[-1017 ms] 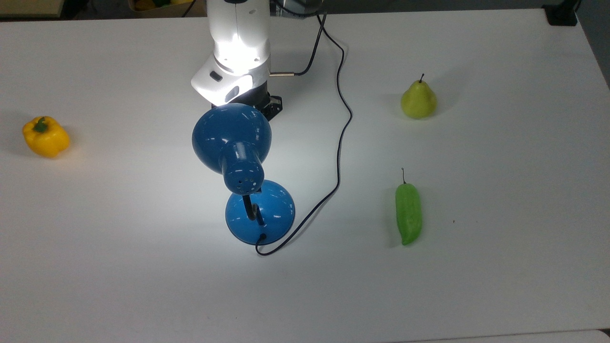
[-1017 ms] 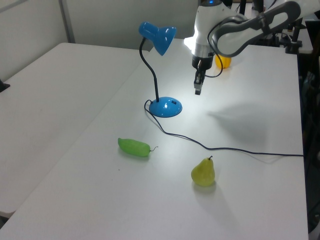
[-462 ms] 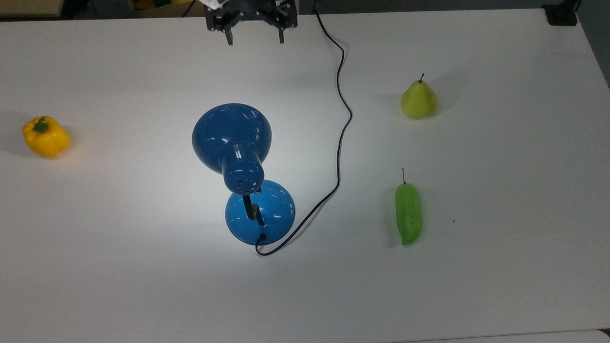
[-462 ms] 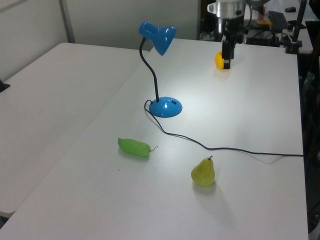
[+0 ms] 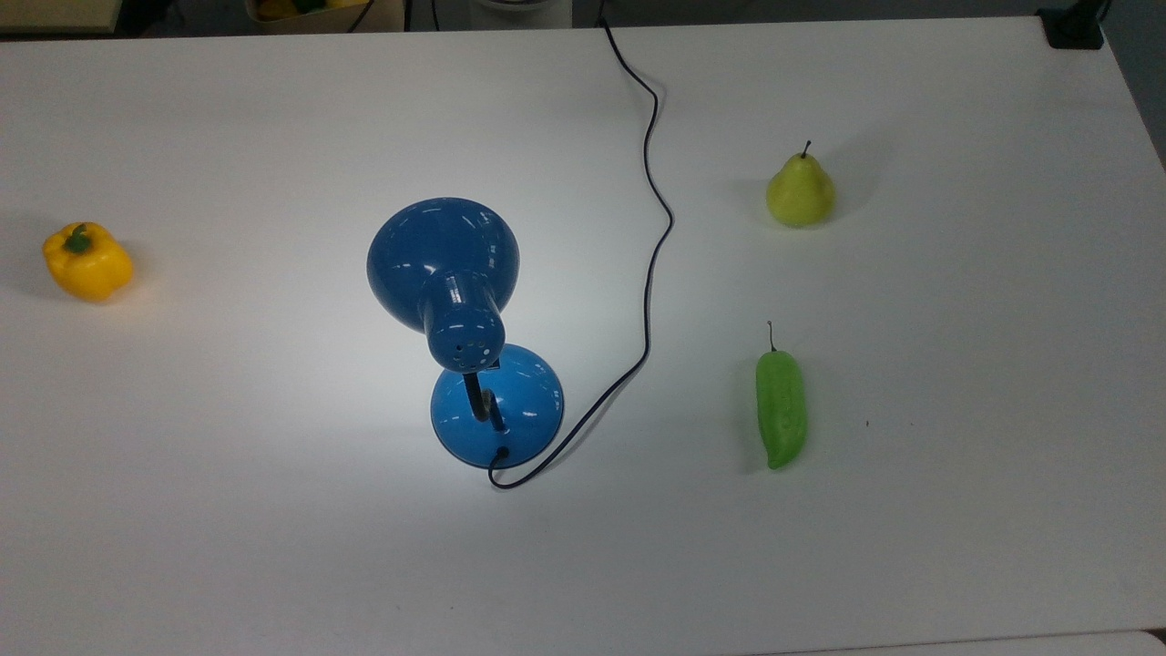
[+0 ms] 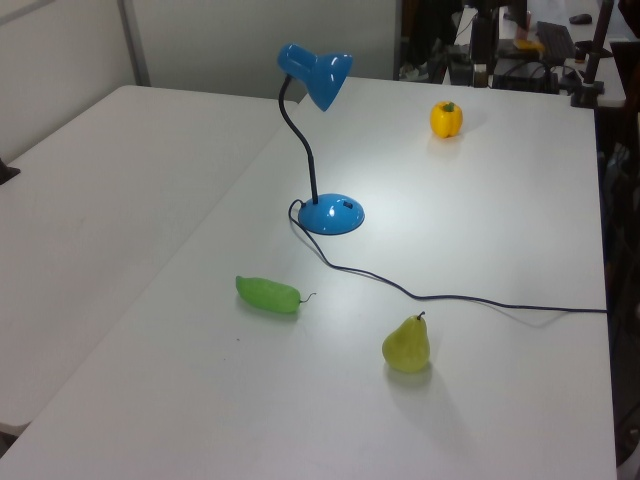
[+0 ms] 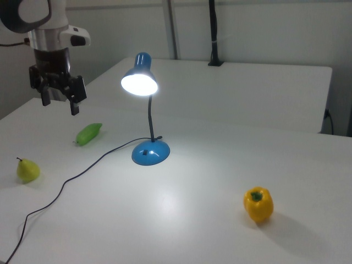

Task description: Turn on desk lamp

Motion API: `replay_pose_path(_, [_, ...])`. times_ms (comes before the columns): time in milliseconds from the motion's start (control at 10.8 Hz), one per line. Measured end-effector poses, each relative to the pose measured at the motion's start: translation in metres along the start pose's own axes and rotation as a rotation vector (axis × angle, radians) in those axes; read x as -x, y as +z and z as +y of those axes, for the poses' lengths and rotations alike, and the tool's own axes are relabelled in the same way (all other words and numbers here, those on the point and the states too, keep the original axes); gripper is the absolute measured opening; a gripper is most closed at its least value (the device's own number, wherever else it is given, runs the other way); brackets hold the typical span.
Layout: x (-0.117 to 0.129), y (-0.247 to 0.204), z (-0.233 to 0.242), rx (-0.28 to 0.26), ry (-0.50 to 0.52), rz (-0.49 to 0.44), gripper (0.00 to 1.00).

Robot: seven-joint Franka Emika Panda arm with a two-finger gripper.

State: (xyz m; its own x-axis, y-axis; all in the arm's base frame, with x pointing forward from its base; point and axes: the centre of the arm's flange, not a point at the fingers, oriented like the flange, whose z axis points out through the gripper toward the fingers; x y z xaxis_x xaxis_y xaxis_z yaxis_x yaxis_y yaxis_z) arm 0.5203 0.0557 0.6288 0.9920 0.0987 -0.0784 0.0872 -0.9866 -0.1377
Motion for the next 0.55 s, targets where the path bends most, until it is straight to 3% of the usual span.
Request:
replay_pose_path(370, [-0.017, -0.002, -0.016, -0.012, 0.156, 0.092, 1.00])
replay_pose_path(555, [-0.024, 0.004, -0.016, 0.007, 0.173, 0.097, 1.00])
